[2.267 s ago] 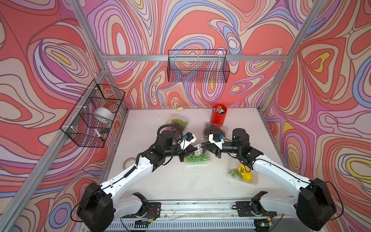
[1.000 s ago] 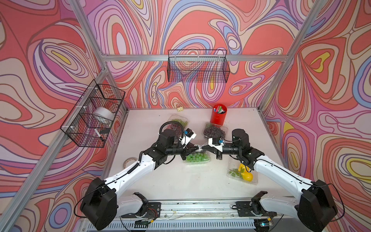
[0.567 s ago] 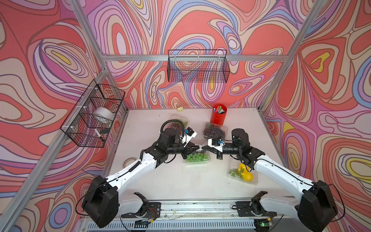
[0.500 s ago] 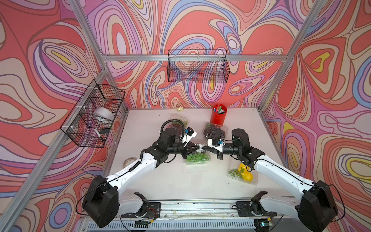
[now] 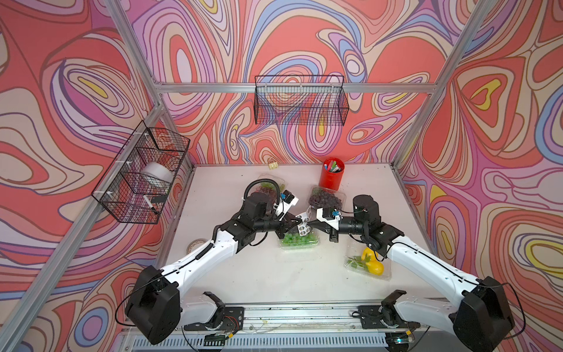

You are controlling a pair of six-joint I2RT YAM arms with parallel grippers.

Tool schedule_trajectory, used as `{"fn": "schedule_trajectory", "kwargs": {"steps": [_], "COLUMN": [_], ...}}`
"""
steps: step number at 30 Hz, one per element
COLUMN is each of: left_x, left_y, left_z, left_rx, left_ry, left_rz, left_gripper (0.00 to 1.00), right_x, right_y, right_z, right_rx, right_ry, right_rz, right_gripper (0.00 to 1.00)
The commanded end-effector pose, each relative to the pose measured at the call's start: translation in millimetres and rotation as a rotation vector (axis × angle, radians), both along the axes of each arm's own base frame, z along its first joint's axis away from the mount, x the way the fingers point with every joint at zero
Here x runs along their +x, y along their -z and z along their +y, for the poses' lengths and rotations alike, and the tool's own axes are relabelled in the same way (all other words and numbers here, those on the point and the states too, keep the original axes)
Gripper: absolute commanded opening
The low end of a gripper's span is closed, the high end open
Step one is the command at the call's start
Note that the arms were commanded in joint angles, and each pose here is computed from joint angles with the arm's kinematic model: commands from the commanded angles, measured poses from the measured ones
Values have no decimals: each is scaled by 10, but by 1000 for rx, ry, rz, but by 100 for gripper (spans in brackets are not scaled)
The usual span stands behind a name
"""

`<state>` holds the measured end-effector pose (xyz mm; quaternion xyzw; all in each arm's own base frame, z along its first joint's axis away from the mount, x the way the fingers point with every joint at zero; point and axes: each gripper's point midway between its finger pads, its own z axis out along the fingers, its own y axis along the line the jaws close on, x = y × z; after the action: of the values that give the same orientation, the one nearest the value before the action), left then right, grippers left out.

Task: Label fruit boxes
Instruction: Tear off the label from the label sticker, then stick the label on the fruit box.

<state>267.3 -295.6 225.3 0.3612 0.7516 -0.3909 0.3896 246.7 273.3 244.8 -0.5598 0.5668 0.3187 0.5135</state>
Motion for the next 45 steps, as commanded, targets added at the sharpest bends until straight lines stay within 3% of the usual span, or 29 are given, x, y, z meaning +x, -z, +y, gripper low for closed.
{"fn": "schedule_trajectory", "kwargs": {"steps": [1,12,20,32,45], "left_x": [90,392,526,580,597], "left_y": [-5,62,39,61,62], "left_z": [56,409,490,527,565], "left_rx": [38,109,104,105,111], "left_ry": [-67,-305,-347,-356,-357], "left_rz": [-2,-2,-2,12,15], "left_gripper": [0,0,0,0,0], "right_x": [122,864,1406,1870,2006], "right_y": [-161,297,724,1133,1352], "right_z": [-23,-370,-802,-1128,-1481], "right_rx": [60,58,43,-45,-144], "right_ry": [75,471,810,1077,1191], "right_rz": [151,703,1033,1184,1229], "right_gripper": [0,0,0,0,0]}}
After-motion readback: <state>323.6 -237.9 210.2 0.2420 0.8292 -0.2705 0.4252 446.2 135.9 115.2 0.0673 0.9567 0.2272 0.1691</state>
